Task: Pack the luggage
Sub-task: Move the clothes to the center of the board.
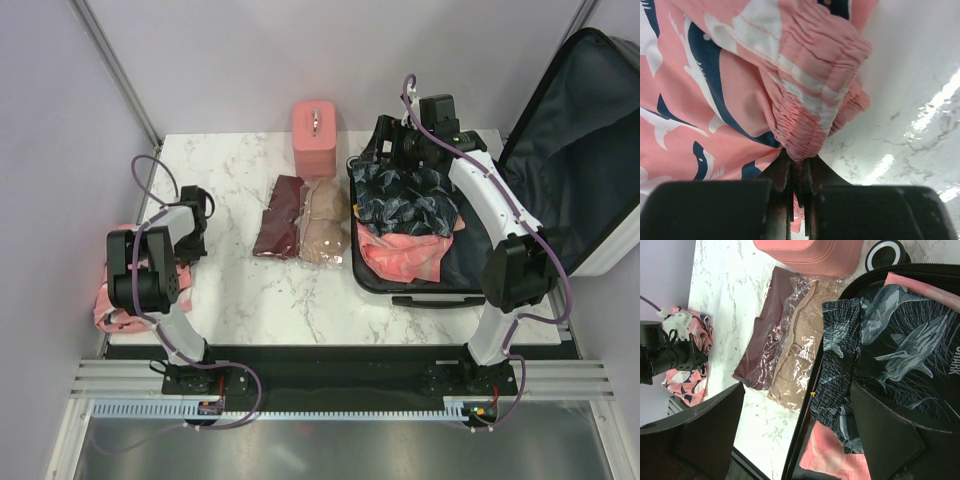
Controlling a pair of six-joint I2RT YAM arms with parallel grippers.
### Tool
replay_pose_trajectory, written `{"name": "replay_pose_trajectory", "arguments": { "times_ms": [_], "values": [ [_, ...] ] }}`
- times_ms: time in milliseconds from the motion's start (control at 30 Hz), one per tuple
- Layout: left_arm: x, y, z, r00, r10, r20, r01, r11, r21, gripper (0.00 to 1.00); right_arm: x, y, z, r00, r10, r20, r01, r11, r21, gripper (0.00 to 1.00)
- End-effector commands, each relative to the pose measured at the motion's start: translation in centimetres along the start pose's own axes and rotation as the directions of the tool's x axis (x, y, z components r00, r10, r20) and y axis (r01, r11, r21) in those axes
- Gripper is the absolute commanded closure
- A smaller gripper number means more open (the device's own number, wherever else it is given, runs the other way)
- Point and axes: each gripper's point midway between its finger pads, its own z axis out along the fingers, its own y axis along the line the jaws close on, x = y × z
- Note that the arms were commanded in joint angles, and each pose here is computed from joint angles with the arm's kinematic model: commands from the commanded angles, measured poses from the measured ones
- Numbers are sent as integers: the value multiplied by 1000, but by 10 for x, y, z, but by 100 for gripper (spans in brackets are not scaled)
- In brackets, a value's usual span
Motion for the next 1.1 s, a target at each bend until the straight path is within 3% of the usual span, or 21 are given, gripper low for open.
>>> {"name": "replay_pose_trajectory", "arguments": {
  "times_ms": [0,167,233,533,600,733,800,833,867,933,1000,1067],
  "values": [
    [7,-41,8,996,86,-31,-82,990,111,98,-8,14,-9,999,-20,33,21,999,-38,6],
    [5,-85,-20,985,175,-5,-171,967,189,98,-9,13,-7,999,-16,31,17,999,-39,6],
    [2,-101,-31,988,155,4,-152,962,227,98,-9,14,-7,999,-13,32,15,999,-41,6],
    [-8,-174,-99,996,-78,-42,89,868,489,98,0,11,0,1000,-15,6,15,999,-38,6],
    [-12,-189,-117,988,-136,-75,154,820,550,98,2,11,2,1000,-16,0,16,999,-34,6],
    [-14,-212,-148,987,-150,-52,150,779,609,98,15,19,8,999,-26,-28,25,999,-44,6],
    [-13,-214,-153,982,-176,-72,182,766,616,81,21,21,12,999,-28,-43,27,999,-40,6],
    [-14,-213,-153,981,-181,-70,185,765,617,58,27,27,14,998,-34,-52,31,998,-46,6],
    [-13,-212,-153,981,-180,-67,183,769,612,48,31,28,18,997,-33,-63,30,999,-43,6],
    [-15,-206,-155,983,-180,-45,170,773,611,29,40,39,24,995,-47,-87,42,997,-61,6],
    [-16,-200,-159,980,-196,-45,182,764,620,21,46,47,29,993,-63,-100,57,996,-65,6],
    [-23,-188,-172,973,-229,-17,186,744,642,5,55,64,37,988,-94,-120,84,993,-87,6]
  ]
}}
